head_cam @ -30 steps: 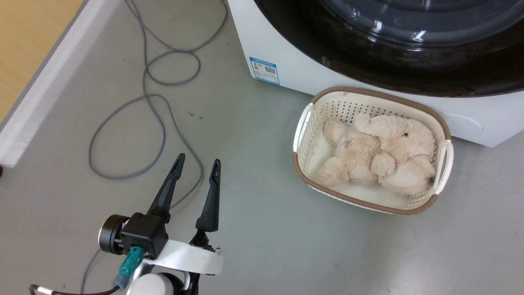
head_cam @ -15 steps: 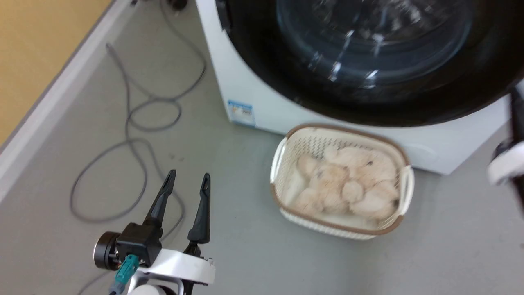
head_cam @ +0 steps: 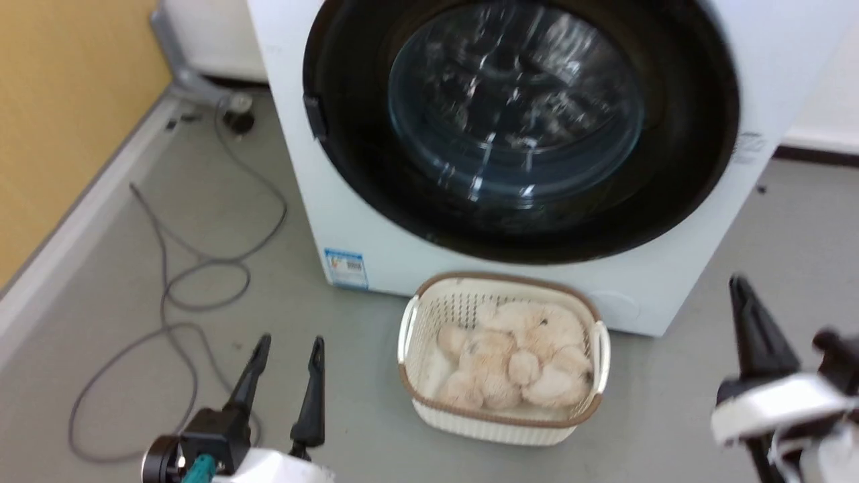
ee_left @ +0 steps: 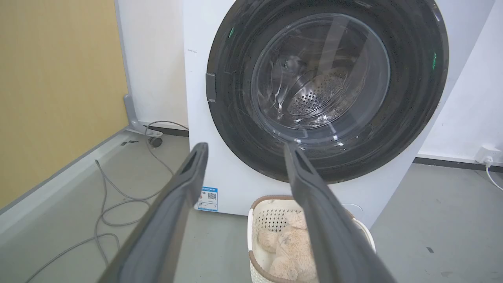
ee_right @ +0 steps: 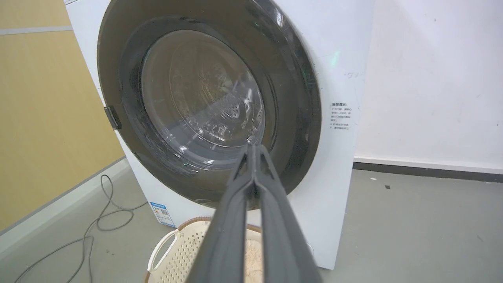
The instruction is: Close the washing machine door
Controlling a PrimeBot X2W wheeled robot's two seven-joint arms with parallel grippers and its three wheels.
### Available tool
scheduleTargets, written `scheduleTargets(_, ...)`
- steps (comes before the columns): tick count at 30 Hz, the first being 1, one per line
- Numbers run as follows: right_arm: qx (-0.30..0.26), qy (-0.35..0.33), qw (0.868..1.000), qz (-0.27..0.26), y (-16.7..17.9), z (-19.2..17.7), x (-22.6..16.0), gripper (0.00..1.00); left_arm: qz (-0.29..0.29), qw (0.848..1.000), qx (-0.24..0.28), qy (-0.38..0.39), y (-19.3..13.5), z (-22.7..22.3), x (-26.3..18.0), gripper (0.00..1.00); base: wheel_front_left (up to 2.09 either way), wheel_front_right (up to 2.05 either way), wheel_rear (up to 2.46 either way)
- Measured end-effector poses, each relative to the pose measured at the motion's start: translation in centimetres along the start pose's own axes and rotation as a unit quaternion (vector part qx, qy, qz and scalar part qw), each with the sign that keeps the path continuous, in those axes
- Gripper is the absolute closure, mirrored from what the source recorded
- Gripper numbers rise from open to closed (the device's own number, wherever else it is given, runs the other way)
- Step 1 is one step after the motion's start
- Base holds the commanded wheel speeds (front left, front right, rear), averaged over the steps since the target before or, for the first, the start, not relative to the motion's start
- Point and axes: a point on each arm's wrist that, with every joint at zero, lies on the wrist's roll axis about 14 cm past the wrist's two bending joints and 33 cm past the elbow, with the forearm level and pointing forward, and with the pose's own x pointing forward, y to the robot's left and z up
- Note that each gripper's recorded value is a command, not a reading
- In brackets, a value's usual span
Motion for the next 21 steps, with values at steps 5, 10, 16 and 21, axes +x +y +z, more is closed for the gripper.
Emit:
scheduleTargets(5,-0.012,-0.011,1.0,-0.025,0.2,0.4,-3.6,1.0,-0.015,1.0,-0.001,0.008,-0.9,-0.4,-0.9,0.0,0.0,0.0,0.0)
scheduleTargets(10,-0.029,-0.01,0.999,-0.04,0.3,0.4,-5.8,1.0,-0.026,1.0,0.001,0.013,-1.4,-0.8,-1.1,0.0,0.0,0.0,0.0)
scheduleTargets(16,-0.043,-0.006,0.998,-0.047,0.5,0.3,-7.2,0.0,-0.03,0.999,0.004,0.025,-1.7,-1.5,-1.7,0.0,0.0,0.0,0.0)
scheduleTargets(21,-0.044,0.002,0.998,-0.048,0.5,0.0,-7.6,0.0,-0.033,0.999,0.004,0.026,-1.9,-1.5,-1.7,0.0,0.0,0.0,0.0)
